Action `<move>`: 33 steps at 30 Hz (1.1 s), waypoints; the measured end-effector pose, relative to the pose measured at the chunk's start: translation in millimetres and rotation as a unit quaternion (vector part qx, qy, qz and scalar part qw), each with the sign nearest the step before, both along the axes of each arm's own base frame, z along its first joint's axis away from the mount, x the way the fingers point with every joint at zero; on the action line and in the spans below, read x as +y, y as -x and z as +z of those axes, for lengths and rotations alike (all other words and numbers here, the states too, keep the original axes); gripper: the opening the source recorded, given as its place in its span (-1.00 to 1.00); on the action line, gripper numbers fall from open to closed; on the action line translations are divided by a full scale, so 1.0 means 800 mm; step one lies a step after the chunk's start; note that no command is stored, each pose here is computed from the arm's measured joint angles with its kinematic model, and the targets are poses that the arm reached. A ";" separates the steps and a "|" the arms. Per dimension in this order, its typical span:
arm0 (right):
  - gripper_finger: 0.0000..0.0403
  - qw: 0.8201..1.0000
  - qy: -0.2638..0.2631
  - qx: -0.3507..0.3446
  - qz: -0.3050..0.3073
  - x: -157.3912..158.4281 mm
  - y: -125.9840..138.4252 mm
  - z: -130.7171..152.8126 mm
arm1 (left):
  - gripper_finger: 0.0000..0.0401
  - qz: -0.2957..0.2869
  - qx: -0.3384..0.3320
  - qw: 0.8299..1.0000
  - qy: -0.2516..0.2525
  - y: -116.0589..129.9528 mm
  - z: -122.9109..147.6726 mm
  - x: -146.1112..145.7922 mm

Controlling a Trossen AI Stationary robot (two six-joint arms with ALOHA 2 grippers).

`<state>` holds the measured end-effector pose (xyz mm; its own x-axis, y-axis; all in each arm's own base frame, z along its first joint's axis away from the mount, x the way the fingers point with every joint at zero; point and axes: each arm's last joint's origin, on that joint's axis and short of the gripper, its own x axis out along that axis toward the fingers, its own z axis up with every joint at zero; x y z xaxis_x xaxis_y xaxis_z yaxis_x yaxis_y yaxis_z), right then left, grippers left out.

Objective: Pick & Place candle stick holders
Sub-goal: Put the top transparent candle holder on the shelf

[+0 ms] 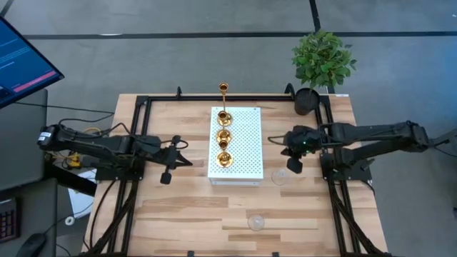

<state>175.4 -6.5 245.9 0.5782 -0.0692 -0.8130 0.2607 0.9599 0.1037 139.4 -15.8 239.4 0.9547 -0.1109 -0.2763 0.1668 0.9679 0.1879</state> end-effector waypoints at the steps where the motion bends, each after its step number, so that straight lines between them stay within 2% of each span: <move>1: -1.00 1.000 -0.005 0.001 0.003 0.004 0.000 0.000 | -0.96 0.000 0.000 1.000 0.000 0.000 0.000 0.000; 9: -1.00 0.998 -0.059 -0.001 -0.012 0.031 0.001 0.000 | -0.96 0.000 -0.009 1.000 0.001 -0.001 0.002 0.000; 18: -1.00 0.995 -0.094 0.015 -0.016 0.054 0.001 -0.005 | -0.96 0.000 -0.013 1.000 0.001 -0.001 0.003 0.000; 28: -1.00 0.994 -0.091 0.067 -0.003 0.076 -0.017 -0.030 | -0.96 0.000 -0.013 1.000 0.002 -0.001 0.003 0.000; 33: -0.99 0.991 -0.098 0.088 -0.033 0.076 -0.028 -0.042 | -0.96 0.000 -0.014 1.000 0.002 -0.001 0.003 0.000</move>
